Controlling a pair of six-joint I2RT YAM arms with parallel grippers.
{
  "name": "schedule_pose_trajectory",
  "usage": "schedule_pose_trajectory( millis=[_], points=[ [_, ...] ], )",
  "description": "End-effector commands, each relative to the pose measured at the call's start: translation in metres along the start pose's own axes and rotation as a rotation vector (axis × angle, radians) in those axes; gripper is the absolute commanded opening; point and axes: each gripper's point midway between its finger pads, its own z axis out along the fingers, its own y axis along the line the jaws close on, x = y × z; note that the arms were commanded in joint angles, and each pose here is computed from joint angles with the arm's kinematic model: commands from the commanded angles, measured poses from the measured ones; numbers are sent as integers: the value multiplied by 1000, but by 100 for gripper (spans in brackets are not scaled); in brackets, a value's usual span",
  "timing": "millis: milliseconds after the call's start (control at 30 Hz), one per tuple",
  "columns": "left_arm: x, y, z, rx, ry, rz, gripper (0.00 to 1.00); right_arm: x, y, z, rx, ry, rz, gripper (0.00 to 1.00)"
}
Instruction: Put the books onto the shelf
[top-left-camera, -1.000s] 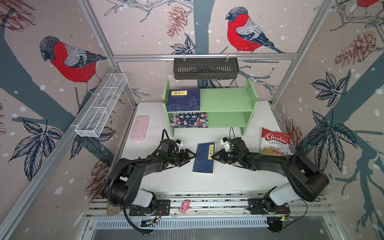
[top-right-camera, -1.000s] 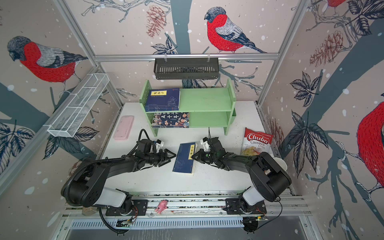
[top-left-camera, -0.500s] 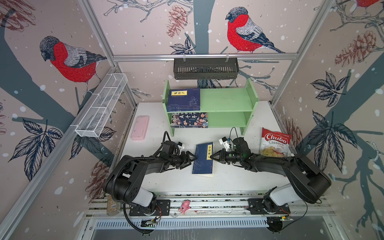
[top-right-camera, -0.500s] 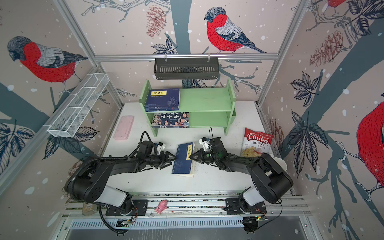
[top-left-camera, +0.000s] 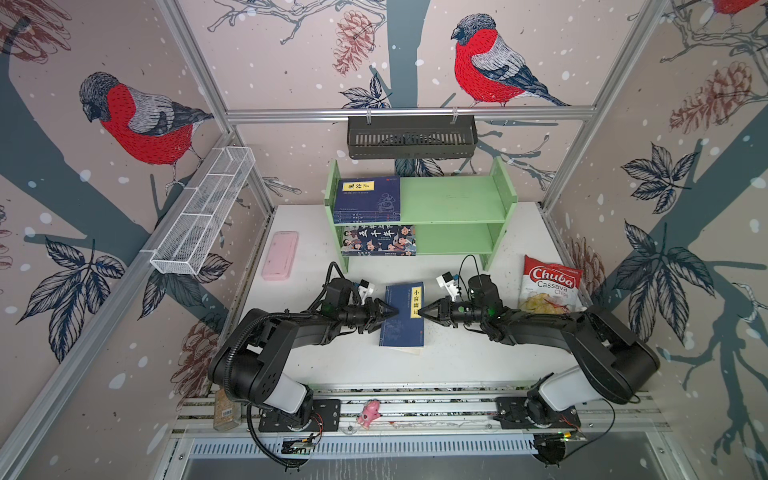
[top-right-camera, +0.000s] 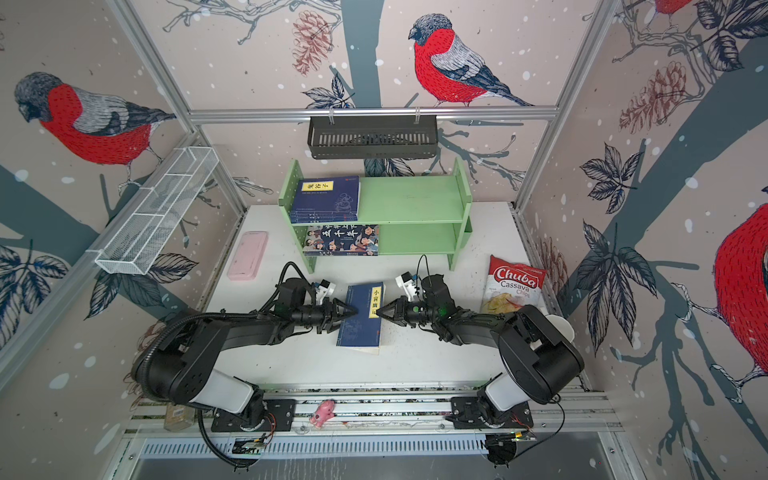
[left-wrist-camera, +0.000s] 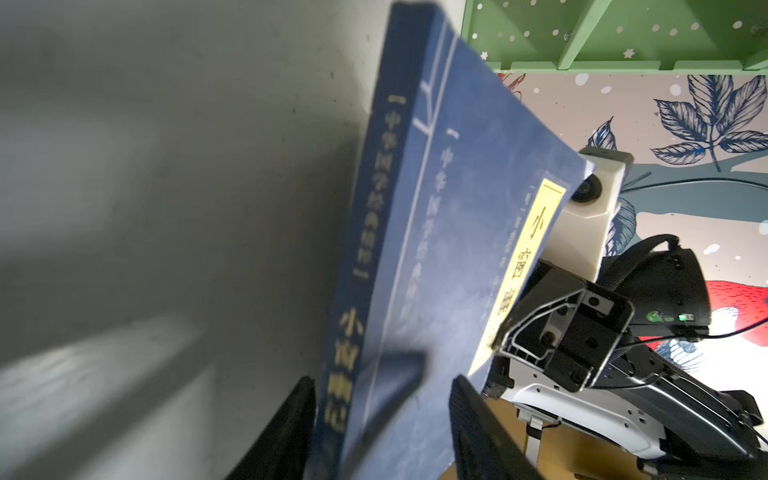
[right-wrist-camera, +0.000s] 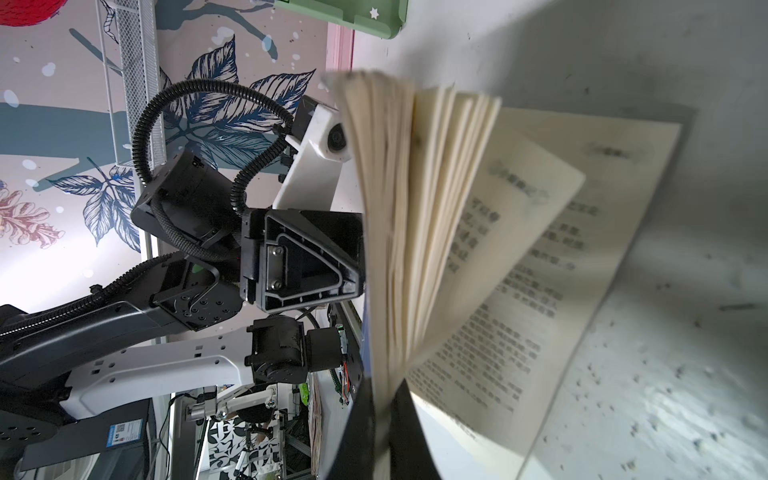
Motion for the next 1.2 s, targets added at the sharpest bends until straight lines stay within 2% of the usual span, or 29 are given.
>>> schedule_pose_trajectory(
  millis=[0,33,100,133,200,233,300,433,567,667,833,1000,1100,1167],
  points=[
    [1,-21,-3,60,2,43,37,-3,10,2,-42,5,-28,0],
    [0,-21,-5,50,-13,45,27,-2,10,3,-40,7,-25,0],
    [0,-21,-9,31,-33,45,13,-6,6,3,-15,-5,-17,2],
    [1,-24,-10,34,-33,55,10,-7,4,3,2,-12,-19,7],
    [2,-28,-14,29,-43,75,6,-12,3,2,36,-32,-25,30],
    [2,-30,-16,26,-47,92,4,-15,3,0,50,-46,-23,36],
    [2,-36,-19,10,-50,137,1,-21,6,-7,66,-87,-26,46],
    [10,-61,-29,33,-24,240,0,-29,10,-28,139,-182,-25,59],
    [24,-115,-44,180,12,346,0,-29,30,-48,153,-245,-55,61],
    [32,-144,-53,232,65,411,0,-31,49,-66,145,-309,-82,63],
    [62,-225,-84,449,168,607,0,-38,86,-96,127,-407,-163,66],
    [54,-295,-108,521,66,789,0,-47,129,-125,44,-540,-221,67],
    [47,-332,-120,585,4,867,0,-52,156,-142,-12,-611,-249,68],
    [32,-351,-125,585,-67,877,0,-53,173,-148,-57,-632,-273,68]
  ],
)
